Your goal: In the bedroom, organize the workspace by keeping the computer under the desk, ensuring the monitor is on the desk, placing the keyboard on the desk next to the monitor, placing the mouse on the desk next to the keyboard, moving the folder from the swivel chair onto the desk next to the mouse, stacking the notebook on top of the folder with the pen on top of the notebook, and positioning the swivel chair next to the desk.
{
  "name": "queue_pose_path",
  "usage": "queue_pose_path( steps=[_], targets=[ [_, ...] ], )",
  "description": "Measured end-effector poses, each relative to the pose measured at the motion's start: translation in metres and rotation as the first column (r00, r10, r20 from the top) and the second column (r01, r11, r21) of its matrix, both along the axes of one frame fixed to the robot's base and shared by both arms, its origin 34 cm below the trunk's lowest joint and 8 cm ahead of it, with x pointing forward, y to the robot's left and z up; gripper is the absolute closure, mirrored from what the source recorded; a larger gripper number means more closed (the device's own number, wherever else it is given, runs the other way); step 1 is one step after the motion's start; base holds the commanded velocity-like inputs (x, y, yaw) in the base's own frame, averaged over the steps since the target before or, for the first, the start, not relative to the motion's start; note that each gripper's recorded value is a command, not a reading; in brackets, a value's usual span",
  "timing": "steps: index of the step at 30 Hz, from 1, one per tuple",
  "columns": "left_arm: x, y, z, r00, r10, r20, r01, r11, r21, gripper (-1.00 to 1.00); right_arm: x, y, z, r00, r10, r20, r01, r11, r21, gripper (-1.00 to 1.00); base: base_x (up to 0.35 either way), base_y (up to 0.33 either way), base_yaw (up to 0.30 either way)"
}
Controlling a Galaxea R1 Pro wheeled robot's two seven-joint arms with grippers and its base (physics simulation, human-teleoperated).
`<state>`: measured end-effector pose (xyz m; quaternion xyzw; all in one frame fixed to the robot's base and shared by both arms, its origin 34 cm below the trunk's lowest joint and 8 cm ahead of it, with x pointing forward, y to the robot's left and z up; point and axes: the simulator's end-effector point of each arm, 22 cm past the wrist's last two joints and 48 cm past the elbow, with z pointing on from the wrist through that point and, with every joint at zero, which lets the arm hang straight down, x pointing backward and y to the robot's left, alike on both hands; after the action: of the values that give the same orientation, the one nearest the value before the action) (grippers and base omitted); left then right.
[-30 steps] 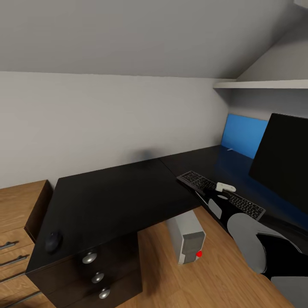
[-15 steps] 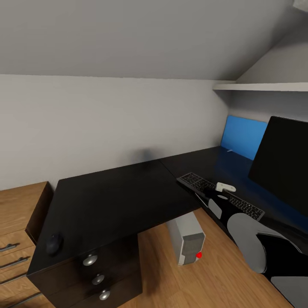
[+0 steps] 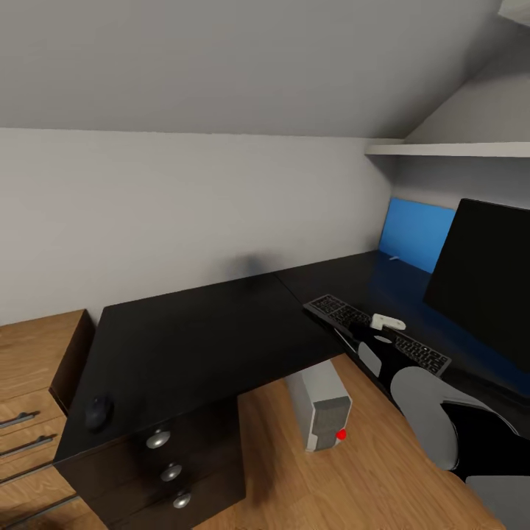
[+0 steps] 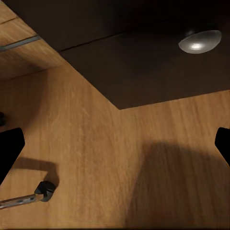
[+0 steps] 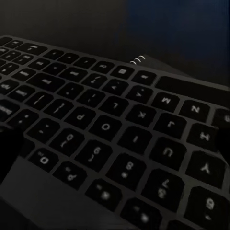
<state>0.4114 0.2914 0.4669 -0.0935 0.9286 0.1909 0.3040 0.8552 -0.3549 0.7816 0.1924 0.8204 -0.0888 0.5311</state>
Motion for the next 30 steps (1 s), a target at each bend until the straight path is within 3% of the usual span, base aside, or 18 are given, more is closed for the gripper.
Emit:
queue_pose_path(
  steps=[13, 30],
  targets=[
    [-0.0003, 0.0005, -0.0001, 1.0, 0.001, -0.001, -0.001, 1.0, 0.001, -1.0, 0.0003, 0.0003, 0.0002, 1.0, 0.001, 0.002, -0.001, 1.0, 0.001, -1.0, -0.153, 0.0, 0.0],
    [0.0008, 0.0005, 0.001, 1.0, 0.001, 0.004, -0.001, 1.0, 0.002, -1.0, 0.0002, 0.0017, 0.0026, 1.0, -0.004, 0.008, 0.003, 1.0, 0.017, -1.0, -0.011, 0.0, -0.04]
  ],
)
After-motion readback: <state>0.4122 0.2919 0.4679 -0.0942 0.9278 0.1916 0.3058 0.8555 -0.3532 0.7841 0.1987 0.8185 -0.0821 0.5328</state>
